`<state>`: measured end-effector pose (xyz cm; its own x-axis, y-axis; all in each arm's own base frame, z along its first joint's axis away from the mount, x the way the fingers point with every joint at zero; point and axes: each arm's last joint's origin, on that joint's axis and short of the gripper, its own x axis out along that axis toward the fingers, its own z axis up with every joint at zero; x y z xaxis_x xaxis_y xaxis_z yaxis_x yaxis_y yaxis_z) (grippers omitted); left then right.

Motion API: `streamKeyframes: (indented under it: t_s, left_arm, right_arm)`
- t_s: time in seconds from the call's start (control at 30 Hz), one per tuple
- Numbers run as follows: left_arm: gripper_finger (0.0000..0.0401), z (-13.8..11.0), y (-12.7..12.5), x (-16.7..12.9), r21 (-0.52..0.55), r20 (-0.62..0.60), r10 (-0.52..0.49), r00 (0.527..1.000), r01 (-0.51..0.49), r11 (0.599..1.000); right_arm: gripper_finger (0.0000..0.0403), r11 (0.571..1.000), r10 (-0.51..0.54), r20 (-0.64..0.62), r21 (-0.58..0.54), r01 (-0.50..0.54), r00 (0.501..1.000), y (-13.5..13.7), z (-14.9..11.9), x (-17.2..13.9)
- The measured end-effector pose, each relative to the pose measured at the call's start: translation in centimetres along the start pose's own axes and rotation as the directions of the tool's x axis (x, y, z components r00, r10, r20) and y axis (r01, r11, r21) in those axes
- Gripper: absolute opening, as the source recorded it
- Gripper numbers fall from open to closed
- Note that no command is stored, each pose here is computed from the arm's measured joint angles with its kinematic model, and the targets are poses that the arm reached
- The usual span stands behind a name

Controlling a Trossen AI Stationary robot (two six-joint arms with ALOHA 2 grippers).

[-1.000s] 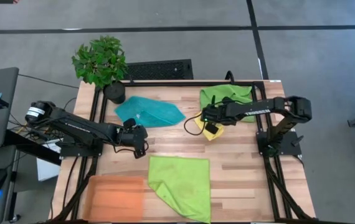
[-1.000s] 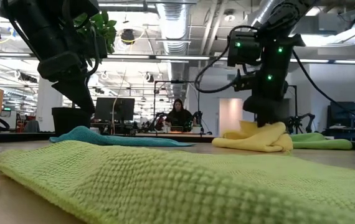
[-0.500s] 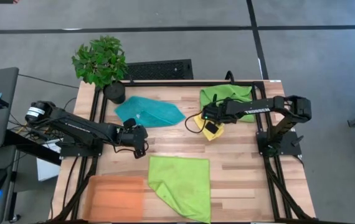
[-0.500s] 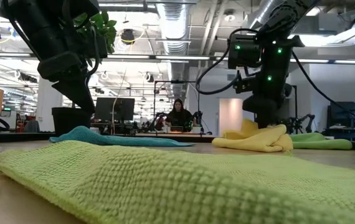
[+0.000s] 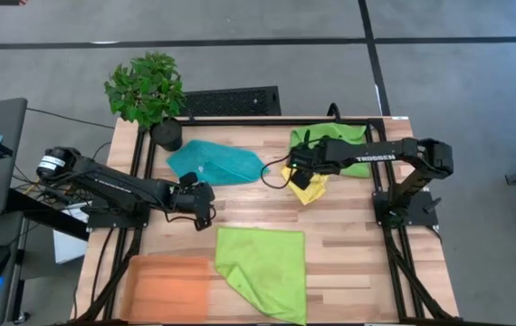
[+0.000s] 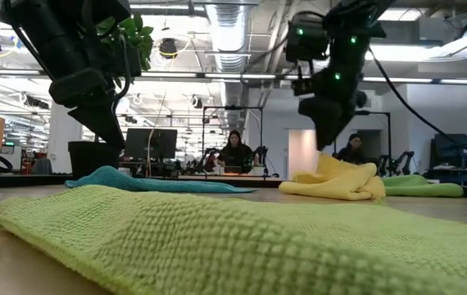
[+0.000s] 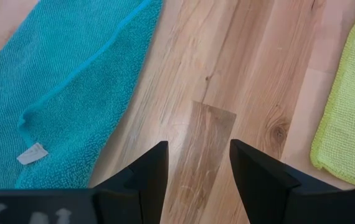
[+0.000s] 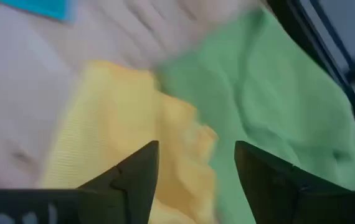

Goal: Fold microfiber towels
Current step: Fold the yellow towel

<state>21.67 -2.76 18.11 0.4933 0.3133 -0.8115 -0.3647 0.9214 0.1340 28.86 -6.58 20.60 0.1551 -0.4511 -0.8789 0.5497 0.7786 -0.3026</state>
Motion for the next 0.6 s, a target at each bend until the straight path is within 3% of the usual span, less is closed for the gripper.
streamKeyframes:
  t_s: [0.13, 0.23, 0.4, 0.6]
  left_arm:
    - [0.0164, 0.0, 0.0, 0.0, 0.0, 0.0, 0.0, 1.0, 0.0, 1.0]
    - [0.0164, 0.0, 0.0, 0.0, 0.0, 0.0, 0.0, 1.0, 0.0, 1.0]
    - [0.0164, 0.0, 0.0, 0.0, 0.0, -0.001, 0.0, 1.0, 0.0, 1.0]
    - [0.0164, 0.0, 0.0, 0.0, 0.0, -0.001, 0.0, 1.0, 0.0, 1.0]
  right_arm:
    - [0.0234, 0.981, 0.098, 0.034, -0.173, -0.091, 0.995, 1.9, 0.0, 0.1]
    - [0.0234, 0.963, 0.107, 0.011, -0.249, -0.1, 0.994, 3.2, -0.4, 0.6]
    - [0.0234, 0.945, 0.02, -0.008, -0.327, -0.022, 1.0, 4.7, -0.9, 2.1]
    - [0.0234, 0.94, -0.066, -0.007, -0.337, 0.06, 0.998, 5.2, -0.9, 4.2]
